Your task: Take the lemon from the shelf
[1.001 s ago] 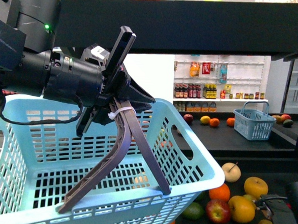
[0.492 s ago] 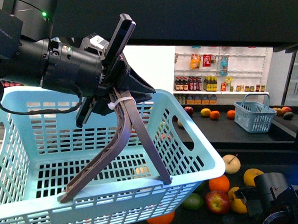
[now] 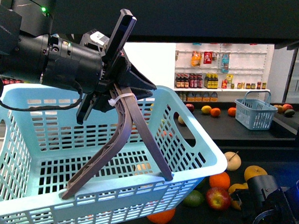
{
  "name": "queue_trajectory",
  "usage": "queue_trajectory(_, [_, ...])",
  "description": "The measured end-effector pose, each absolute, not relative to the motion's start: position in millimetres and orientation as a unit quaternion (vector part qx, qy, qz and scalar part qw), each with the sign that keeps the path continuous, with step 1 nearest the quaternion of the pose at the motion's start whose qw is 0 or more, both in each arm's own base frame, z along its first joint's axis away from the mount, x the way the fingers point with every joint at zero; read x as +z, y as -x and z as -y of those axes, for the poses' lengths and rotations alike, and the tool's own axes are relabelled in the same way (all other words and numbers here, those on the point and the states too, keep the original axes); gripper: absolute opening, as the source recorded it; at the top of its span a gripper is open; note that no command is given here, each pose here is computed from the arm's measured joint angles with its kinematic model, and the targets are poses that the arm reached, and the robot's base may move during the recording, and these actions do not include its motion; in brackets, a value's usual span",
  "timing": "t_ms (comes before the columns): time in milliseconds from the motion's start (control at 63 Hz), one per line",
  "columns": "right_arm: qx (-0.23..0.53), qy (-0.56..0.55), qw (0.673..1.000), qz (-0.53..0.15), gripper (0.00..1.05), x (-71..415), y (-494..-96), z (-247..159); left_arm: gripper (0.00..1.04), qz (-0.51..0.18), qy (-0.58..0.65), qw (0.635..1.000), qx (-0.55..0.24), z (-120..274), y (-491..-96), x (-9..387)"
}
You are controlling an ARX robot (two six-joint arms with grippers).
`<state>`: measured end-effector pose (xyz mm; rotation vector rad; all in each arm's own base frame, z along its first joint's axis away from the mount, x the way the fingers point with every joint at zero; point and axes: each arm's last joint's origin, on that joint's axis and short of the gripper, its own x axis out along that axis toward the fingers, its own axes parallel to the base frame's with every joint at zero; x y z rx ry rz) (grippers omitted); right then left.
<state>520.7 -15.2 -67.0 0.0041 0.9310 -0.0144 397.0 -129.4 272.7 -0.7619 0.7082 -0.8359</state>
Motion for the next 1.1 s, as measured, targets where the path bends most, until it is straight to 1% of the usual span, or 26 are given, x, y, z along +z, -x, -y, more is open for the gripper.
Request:
queue_trajectory(16, [-0.007, -0.003, 0.893, -0.45, 0.97, -67.8, -520.7, 15.0, 0.12, -0.328, 0.353, 0.786, -0.388, 129.4, -397.0, 272.7])
queue_trajectory(191, [-0.01, -0.002, 0.889, -0.458, 0.74, -75.2, -520.5, 13.2, 0.12, -0.328, 0.353, 0.786, -0.387, 129.4, -397.0, 272.7])
queue_trajectory(206, [-0.01, -0.002, 0.889, -0.458, 0.71, -75.2, -520.7, 13.0, 0.12, -0.328, 0.353, 0.786, -0.388, 129.4, -397.0, 272.7])
queue_trajectory(238, [-0.01, -0.003, 0.888, -0.459, 0.67, -75.8, -520.7, 13.0, 0.12, -0.328, 0.353, 0.786, -0.388, 129.4, -397.0, 272.7])
queue_trajectory(286, [-0.011, -0.004, 0.888, -0.46, 0.57, -75.9, -520.7, 13.2, 0.12, -0.328, 0.353, 0.785, -0.388, 129.4, -397.0, 272.7])
queue_trajectory(349, [-0.012, -0.006, 0.888, -0.46, 0.51, -75.9, -520.7, 13.2, 0.12, -0.328, 0.353, 0.786, -0.388, 129.4, -397.0, 272.7])
queue_trajectory(445, [-0.013, -0.007, 0.888, -0.46, 0.48, -76.2, -520.3, 15.0, 0.12, -0.328, 0.353, 0.785, -0.388, 129.4, -397.0, 272.7])
queue_trajectory(588, [-0.018, -0.007, 0.891, -0.454, 0.48, -70.5, -515.2, 18.7, 0.12, -0.328, 0.353, 0.786, -0.388, 129.4, -397.0, 272.7])
queue_trajectory(683, [-0.024, 0.006, 0.9, -0.436, 0.48, -56.4, -509.1, 25.0, 0.12, -0.328, 0.353, 0.786, -0.387, 129.4, -397.0, 272.7])
queue_trajectory(873, [-0.014, 0.009, 0.937, -0.349, 0.47, 28.6, -497.3, 42.1, 0.12, -0.328, 0.353, 0.786, -0.388, 129.4, -397.0, 272.7])
queue_trajectory(969, [0.005, -0.007, 0.955, -0.298, 0.47, 86.3, -487.6, 45.3, 0.12, -0.328, 0.353, 0.786, -0.388, 129.4, -397.0, 272.7])
queue_trajectory(1096, [0.041, -0.025, 0.973, -0.227, 0.47, 163.9, -469.8, 39.7, 0.12, -0.328, 0.353, 0.785, -0.388, 129.4, -397.0, 272.7])
